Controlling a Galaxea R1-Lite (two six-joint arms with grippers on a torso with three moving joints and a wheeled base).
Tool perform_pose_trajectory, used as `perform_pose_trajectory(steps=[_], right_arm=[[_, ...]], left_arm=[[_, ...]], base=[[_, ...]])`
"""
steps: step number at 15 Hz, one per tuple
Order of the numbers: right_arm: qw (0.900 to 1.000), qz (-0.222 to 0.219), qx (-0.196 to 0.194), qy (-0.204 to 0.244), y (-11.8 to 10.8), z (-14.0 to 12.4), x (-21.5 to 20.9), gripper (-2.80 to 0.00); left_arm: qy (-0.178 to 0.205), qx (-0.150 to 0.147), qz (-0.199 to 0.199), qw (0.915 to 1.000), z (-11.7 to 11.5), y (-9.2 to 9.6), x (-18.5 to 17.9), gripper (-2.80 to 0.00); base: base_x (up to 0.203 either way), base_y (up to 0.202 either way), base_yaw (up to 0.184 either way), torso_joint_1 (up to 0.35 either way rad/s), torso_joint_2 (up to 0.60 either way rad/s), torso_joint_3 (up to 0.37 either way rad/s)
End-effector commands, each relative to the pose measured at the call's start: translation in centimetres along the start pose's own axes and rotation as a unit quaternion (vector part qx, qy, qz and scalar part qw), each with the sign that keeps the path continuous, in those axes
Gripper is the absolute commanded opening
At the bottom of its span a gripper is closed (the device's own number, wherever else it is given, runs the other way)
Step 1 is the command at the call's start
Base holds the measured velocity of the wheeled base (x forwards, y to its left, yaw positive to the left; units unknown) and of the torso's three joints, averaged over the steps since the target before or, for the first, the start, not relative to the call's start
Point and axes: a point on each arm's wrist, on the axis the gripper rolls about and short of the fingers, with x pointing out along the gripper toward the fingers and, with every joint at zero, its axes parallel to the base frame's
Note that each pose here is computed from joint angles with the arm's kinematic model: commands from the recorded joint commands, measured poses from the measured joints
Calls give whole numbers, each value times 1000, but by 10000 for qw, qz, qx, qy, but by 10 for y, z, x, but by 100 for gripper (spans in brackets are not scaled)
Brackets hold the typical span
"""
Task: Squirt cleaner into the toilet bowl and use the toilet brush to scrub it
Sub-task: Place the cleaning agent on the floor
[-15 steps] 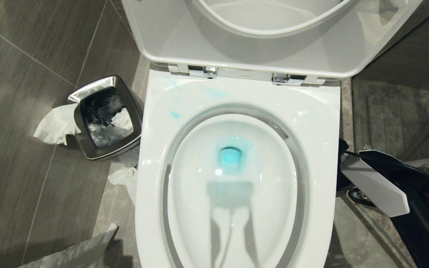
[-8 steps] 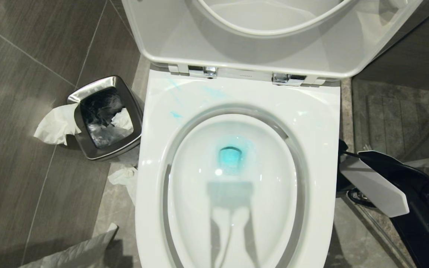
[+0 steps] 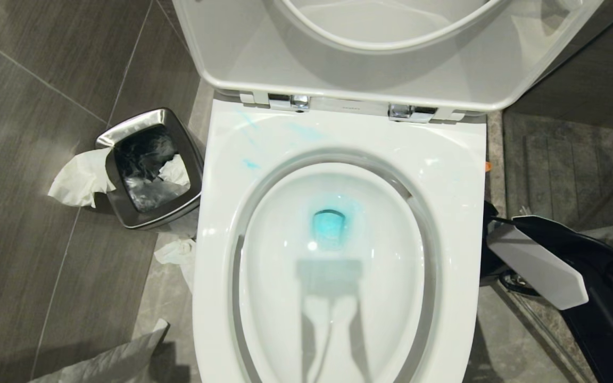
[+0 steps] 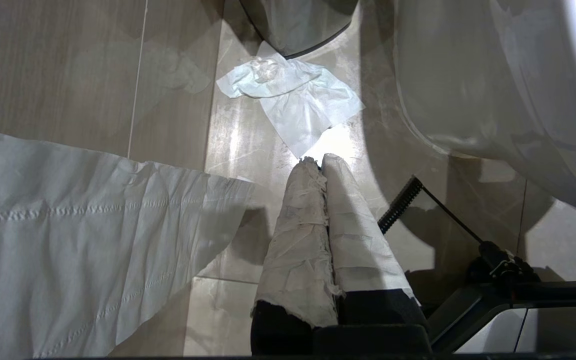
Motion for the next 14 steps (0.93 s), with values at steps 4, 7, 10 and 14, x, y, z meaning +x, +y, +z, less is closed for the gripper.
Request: perform_pose_trajectory(steps=[4,7,10,14], right_arm=[[9968,240,-152,747,-4,33,-44,0],[9905,375,-214,1303,-13,69,-90,0],[9882,380,-132,1476,-26,112,-130,0],[9927,146,-27,1201,-45,162,-158,0]], left_arm=[[8,-1,-5,10000,0,0,0,-280],[8,-1,-5,10000,0,0,0,-280],[8,-1,-5,10000,0,0,0,-280],[11,-1,-5,10000,0,0,0,-280]], base=[[0,0,0,0,0,0],[0,0,0,0,0,0],[0,0,0,0,0,0],[0,0,0,0,0,0]])
